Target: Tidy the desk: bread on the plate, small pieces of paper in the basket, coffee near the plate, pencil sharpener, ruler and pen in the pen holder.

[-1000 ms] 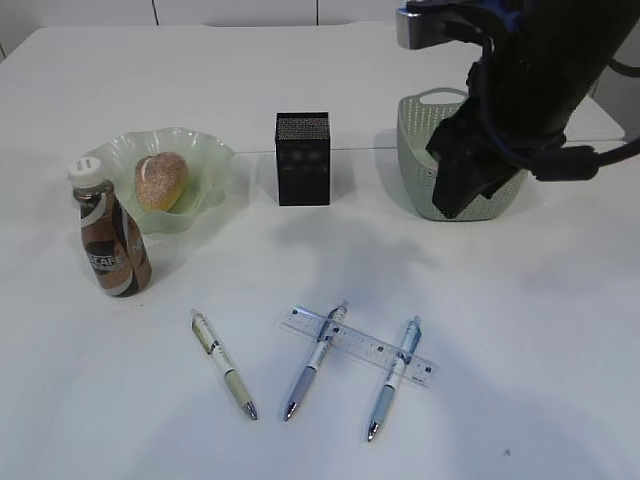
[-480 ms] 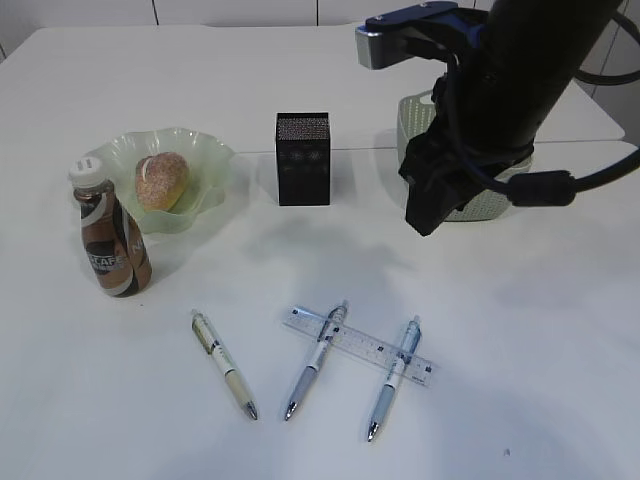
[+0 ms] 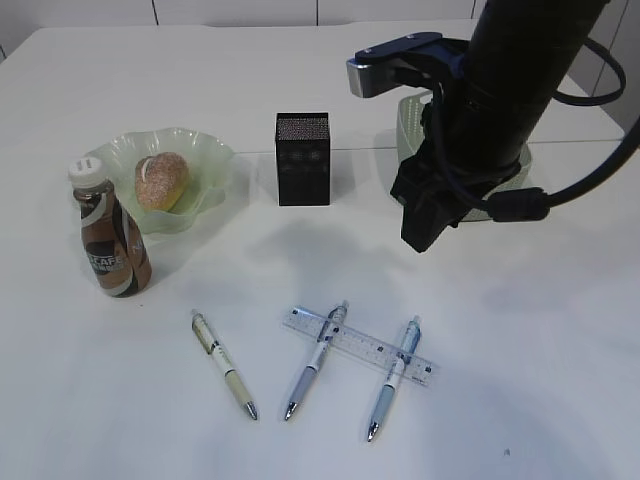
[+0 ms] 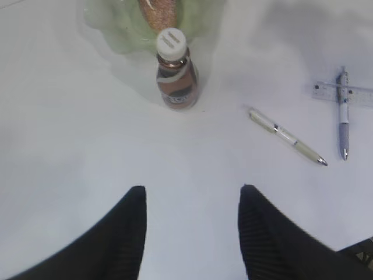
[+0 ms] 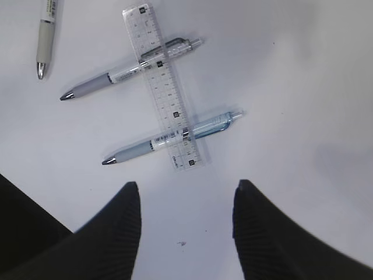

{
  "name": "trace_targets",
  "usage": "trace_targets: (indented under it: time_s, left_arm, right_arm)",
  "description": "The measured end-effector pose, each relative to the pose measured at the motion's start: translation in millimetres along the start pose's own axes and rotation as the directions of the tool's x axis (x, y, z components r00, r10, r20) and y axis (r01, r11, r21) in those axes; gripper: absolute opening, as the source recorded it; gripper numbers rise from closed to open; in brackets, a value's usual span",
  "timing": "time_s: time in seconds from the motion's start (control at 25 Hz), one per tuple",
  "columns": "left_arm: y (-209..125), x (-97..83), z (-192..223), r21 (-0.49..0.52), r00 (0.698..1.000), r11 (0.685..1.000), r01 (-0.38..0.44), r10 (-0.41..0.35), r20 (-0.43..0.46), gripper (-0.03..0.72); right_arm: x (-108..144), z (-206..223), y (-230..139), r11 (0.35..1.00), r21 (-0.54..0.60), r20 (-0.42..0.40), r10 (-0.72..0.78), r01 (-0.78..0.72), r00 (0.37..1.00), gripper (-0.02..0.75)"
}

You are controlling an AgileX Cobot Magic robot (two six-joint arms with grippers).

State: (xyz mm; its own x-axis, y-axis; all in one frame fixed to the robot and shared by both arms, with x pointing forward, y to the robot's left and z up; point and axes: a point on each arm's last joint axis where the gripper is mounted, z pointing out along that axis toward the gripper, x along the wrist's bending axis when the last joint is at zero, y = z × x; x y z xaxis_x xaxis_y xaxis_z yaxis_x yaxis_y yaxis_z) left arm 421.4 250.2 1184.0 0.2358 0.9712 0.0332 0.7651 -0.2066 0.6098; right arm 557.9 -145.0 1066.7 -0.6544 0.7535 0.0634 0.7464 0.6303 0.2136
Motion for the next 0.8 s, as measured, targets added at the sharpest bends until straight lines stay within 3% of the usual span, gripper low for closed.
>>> trace_targets:
  time_s: [0.44,0.8]
  left_arm:
    - [-85.5,-1.2,2.8,-0.111,0.998,0.993,-0.041,0.046,0.042,0.358]
    - [-111.6,-0.2,-1.9,-0.199,0.997,0.979,-0.053,0.062,0.039,0.356]
  right_arm:
    - [-0.6,0.6,0.0,1.0,0.003,0.005,-0.004,0.004,1.0,0.409]
    - [-0.6,0.6,0.0,1.0,0.003,0.005,-0.004,0.004,1.0,0.41]
